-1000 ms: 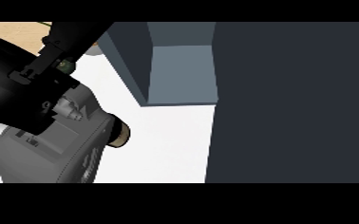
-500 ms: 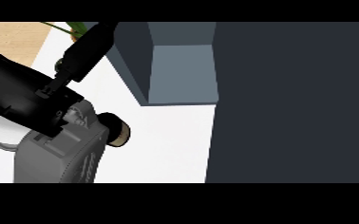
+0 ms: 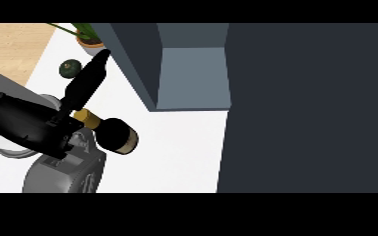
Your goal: Pick up the wine, place it into the cabinet and close the cabinet
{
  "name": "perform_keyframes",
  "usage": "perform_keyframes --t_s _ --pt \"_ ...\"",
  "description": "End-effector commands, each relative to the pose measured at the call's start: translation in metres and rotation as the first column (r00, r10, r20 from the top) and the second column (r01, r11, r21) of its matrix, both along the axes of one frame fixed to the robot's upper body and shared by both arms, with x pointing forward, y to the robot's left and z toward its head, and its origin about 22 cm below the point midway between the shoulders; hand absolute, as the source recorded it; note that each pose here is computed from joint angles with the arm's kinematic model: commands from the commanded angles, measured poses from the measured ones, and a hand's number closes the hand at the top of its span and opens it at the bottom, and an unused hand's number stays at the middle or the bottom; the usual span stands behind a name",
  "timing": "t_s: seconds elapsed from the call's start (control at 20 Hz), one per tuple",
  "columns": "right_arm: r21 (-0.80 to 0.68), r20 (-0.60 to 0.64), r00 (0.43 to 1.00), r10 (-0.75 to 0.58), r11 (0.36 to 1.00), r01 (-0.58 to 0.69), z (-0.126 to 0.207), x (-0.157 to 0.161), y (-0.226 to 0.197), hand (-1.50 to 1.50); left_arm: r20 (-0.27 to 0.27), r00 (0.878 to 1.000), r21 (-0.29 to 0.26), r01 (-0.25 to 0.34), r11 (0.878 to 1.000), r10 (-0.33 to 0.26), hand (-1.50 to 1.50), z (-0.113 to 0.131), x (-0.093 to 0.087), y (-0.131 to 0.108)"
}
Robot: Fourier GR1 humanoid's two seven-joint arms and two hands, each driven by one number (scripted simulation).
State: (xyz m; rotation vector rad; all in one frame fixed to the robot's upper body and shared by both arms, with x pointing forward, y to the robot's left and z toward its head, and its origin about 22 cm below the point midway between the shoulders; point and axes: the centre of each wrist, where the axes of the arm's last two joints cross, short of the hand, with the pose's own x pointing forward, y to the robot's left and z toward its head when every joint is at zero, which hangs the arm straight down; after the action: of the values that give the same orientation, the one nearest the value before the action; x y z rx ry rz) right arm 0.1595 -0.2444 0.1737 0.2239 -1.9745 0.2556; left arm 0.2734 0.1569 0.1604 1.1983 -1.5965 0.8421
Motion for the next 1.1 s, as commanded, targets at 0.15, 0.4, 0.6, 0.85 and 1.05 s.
perform_keyframes --t_s 0.15,0.4,0.6,0.85,1.05 --pt "0.038 0.004 0.998 0.061 0.997 -0.061 0.003 -0.011 -0.014 -1.5 -0.004 0.999 -0.205 -0.035 0.978 0.035 -1.5 -0.04 -0.015 0.015" --pt "0.047 0.002 0.997 0.073 0.996 -0.073 -0.002 -0.012 -0.011 -1.5 -0.009 1.0 -0.226 -0.03 0.974 0.029 -1.5 -0.069 -0.032 0.016" --pt "0.04 0.003 0.997 0.071 0.997 -0.071 0.0 -0.027 -0.011 -1.5 -0.016 0.999 -0.234 -0.051 0.971 0.049 -1.5 -0.087 -0.039 0.022" --pt "0.053 0.001 0.996 0.09 0.995 -0.09 0.006 -0.026 -0.01 -1.5 -0.023 0.999 -0.229 -0.05 0.972 0.046 -1.5 -0.129 -0.056 0.016" --pt "0.046 -0.001 0.996 0.084 0.995 -0.084 0.001 -0.033 -0.013 -1.5 -0.056 0.996 -0.27 -0.086 0.959 0.074 -1.5 -0.138 -0.056 0.023"
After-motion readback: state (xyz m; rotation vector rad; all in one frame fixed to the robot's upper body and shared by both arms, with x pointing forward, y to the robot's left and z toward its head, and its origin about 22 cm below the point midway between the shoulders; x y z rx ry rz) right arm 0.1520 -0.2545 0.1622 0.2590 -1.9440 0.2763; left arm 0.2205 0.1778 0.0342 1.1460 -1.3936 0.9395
